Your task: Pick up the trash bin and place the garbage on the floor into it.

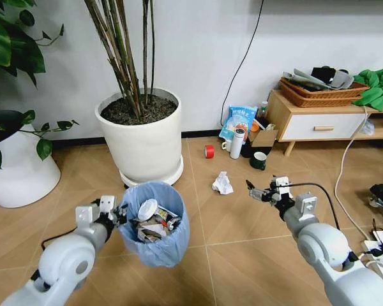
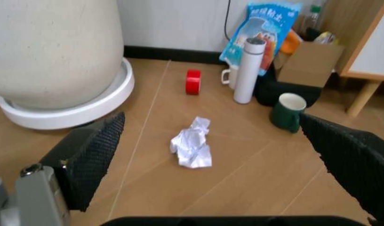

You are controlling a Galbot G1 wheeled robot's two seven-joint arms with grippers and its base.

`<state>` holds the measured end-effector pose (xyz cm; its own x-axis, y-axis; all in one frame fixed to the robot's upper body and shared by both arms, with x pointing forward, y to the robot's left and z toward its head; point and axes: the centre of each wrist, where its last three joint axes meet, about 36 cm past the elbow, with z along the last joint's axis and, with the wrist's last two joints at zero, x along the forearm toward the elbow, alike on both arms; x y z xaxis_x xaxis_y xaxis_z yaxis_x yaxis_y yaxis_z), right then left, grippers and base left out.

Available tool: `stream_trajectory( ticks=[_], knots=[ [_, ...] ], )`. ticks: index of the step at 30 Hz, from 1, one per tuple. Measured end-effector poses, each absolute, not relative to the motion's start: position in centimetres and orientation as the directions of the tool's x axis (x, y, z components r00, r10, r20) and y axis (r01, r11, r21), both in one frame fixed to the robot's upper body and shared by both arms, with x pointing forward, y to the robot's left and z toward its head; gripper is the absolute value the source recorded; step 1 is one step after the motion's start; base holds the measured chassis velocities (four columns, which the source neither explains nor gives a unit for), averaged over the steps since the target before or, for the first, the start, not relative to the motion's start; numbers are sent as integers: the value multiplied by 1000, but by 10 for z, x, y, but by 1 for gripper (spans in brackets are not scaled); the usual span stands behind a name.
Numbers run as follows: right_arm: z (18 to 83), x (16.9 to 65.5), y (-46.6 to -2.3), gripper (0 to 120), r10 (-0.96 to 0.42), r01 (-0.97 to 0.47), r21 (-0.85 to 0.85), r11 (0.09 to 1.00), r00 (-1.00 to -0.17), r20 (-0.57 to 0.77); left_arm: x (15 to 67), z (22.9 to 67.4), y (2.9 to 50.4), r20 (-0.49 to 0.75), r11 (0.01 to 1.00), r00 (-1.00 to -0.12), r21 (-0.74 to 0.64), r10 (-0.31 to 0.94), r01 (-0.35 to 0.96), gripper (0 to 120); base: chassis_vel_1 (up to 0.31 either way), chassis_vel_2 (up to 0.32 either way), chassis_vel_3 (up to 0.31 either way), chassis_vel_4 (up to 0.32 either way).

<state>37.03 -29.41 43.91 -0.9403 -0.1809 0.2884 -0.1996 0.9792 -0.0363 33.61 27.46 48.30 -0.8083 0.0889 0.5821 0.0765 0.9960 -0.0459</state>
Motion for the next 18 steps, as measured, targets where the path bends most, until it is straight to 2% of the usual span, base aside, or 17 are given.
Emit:
stream_trajectory(
  ticks=[13, 18],
  knots=[
    [419, 373, -292, 100, -186, -201, -17, 979, -932, 310, 335, 483, 276, 578, 996, -811, -45, 86, 74, 0, 0, 0, 0, 0],
    [416, 372, -289, 100, -193, -207, -13, 978, -931, 311, 336, 483, 276, 577, 996, -812, -45, 87, 75, 0, -92, 84, 84, -97]
  ],
)
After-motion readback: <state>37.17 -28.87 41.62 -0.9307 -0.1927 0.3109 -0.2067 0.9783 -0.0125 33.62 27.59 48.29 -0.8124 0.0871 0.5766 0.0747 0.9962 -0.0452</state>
